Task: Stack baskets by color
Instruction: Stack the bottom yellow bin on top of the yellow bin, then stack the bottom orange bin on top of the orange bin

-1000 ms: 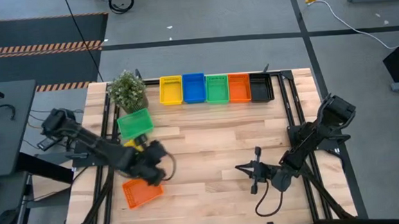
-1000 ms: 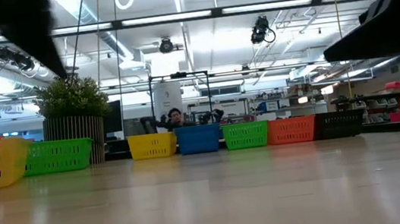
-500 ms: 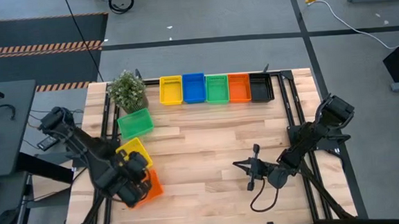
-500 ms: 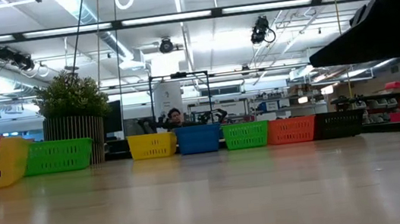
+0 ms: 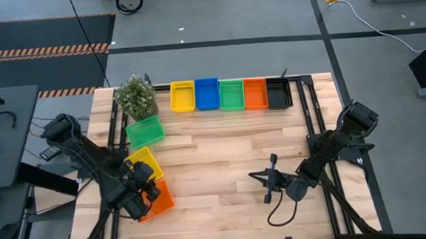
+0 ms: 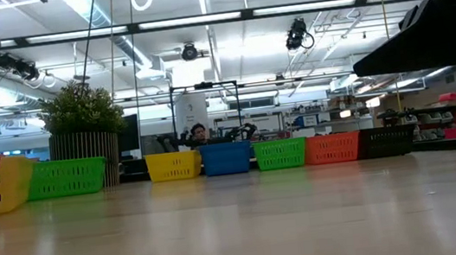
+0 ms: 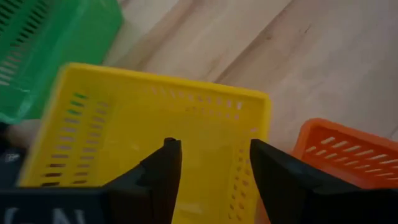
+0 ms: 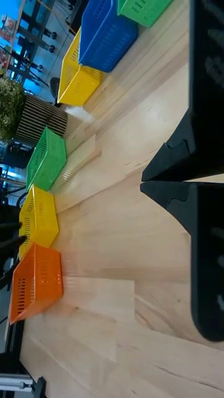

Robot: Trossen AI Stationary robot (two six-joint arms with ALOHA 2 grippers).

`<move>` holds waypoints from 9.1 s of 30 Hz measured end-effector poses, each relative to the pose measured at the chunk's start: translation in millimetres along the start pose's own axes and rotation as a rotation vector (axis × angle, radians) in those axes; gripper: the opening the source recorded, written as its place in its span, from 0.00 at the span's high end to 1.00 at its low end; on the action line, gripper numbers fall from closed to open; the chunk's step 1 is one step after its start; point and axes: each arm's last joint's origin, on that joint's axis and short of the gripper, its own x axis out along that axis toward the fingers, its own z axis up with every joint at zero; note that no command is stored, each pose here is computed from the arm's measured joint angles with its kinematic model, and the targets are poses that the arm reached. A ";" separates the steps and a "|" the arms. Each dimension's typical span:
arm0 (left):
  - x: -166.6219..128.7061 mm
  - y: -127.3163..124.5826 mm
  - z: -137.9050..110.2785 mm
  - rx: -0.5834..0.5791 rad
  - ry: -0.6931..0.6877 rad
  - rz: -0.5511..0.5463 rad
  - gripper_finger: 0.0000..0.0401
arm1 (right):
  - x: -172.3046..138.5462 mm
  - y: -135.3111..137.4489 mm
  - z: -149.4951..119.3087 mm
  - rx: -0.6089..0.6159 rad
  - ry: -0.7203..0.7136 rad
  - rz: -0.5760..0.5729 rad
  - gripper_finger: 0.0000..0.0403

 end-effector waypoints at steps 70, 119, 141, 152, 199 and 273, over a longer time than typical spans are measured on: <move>11.7 -5.6 -9.1 0.378 0.152 -0.112 0.96 | -0.1 0.0 0.1 0.001 0.000 0.000 0.99; 143.9 128.5 230.0 0.815 -0.261 0.069 0.96 | 6.4 -4.2 0.8 0.046 0.010 -0.007 0.99; 173.6 131.0 224.4 0.782 -0.227 0.153 0.89 | 6.4 -4.2 0.6 0.046 0.011 -0.004 0.99; 157.7 125.3 243.6 0.730 -0.272 0.143 0.70 | 6.4 -4.1 0.5 0.046 0.012 -0.004 0.99; -13.1 -45.0 -17.7 0.319 0.180 -0.419 0.98 | 30.7 -20.8 9.0 0.168 0.001 -0.010 0.99; -59.2 -39.2 -5.8 0.215 -0.292 -0.152 0.97 | 200.5 34.7 96.6 -0.733 0.485 0.720 0.98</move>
